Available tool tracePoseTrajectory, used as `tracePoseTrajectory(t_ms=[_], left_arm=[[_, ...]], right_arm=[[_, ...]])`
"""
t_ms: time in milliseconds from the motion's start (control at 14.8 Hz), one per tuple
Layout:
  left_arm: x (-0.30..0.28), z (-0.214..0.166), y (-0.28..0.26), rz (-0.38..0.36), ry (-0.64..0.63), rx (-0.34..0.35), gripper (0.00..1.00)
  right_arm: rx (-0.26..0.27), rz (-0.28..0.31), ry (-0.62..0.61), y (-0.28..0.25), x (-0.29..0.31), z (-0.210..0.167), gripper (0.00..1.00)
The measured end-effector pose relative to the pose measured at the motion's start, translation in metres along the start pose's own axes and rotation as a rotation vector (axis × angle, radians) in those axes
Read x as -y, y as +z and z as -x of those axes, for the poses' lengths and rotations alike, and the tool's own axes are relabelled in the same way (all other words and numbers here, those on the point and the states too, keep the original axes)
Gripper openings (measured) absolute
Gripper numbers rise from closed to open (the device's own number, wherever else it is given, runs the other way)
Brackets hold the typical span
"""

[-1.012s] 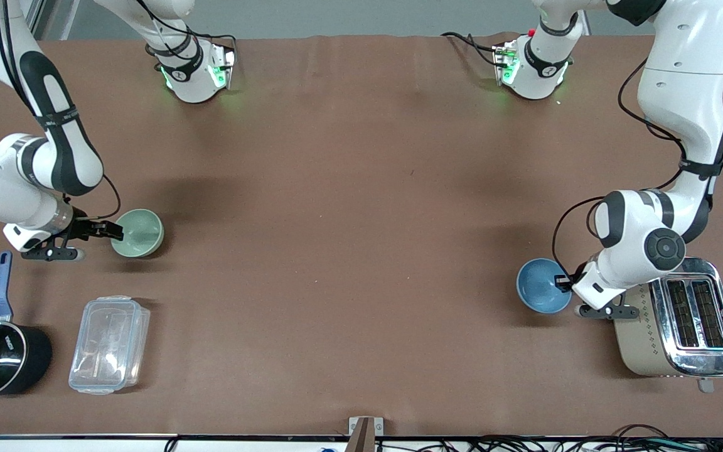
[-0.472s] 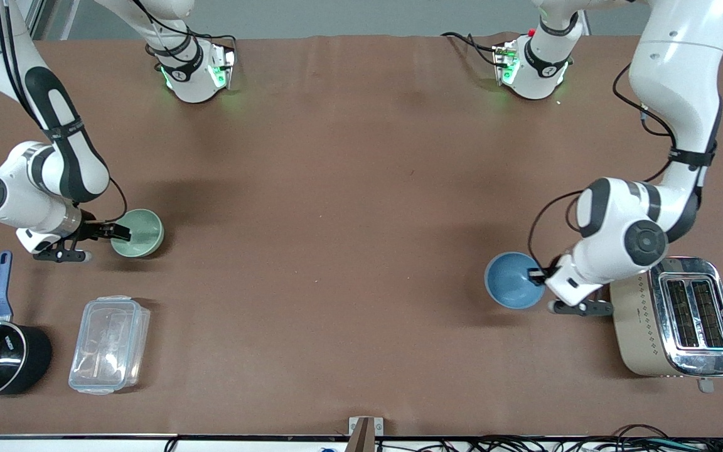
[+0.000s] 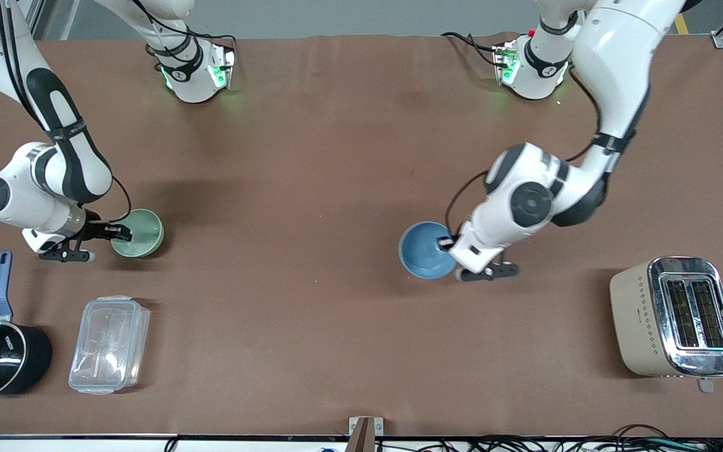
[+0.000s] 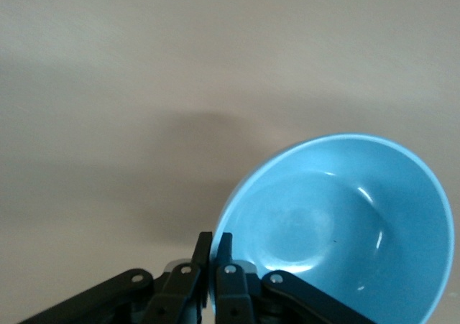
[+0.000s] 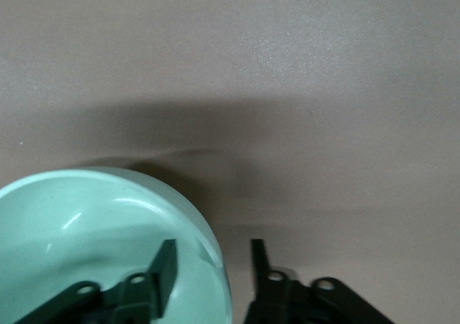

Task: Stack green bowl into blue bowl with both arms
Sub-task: 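Slide the blue bowl toward the table center with the left gripper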

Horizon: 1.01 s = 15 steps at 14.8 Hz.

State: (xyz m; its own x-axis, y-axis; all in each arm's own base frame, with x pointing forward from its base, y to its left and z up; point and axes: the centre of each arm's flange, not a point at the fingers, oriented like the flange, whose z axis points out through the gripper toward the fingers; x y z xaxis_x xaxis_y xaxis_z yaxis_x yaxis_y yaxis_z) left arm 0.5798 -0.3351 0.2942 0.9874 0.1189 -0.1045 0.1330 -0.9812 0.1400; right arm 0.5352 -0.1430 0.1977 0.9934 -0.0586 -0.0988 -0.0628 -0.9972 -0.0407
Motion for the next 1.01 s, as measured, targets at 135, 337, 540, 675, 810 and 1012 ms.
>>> tracePoseTrajectory(t_ms=[135, 337, 540, 675, 810, 1012], left_arm=[[-0.036, 0.021, 0.019, 0.036, -0.019, -0.023, 0.06], [-0.076, 0.048, 0.062, 0.102, -0.027, -0.044, 0.06], [-0.096, 0.065, 0.096, 0.126, -0.013, -0.033, 0.05], [-0.103, 0.067, 0.107, 0.127, -0.007, -0.025, 0.07], [-0.104, 0.066, 0.113, 0.115, -0.004, -0.031, 0.10], [-0.107, 0.064, 0.115, 0.109, 0.001, -0.043, 0.35]], right_arm=[[0.002, -0.001, -0.003, 0.000, 0.001, 0.000, 0.25], [0.024, -0.018, -0.010, -0.011, 0.004, -0.001, 0.07], [0.062, -0.034, -0.010, -0.027, 0.005, -0.011, 0.06], [0.080, -0.078, 0.015, -0.042, 0.007, -0.019, 0.06], [0.098, -0.122, 0.026, -0.059, 0.016, -0.029, 0.06], [0.114, -0.139, 0.048, -0.092, 0.057, -0.049, 0.06]])
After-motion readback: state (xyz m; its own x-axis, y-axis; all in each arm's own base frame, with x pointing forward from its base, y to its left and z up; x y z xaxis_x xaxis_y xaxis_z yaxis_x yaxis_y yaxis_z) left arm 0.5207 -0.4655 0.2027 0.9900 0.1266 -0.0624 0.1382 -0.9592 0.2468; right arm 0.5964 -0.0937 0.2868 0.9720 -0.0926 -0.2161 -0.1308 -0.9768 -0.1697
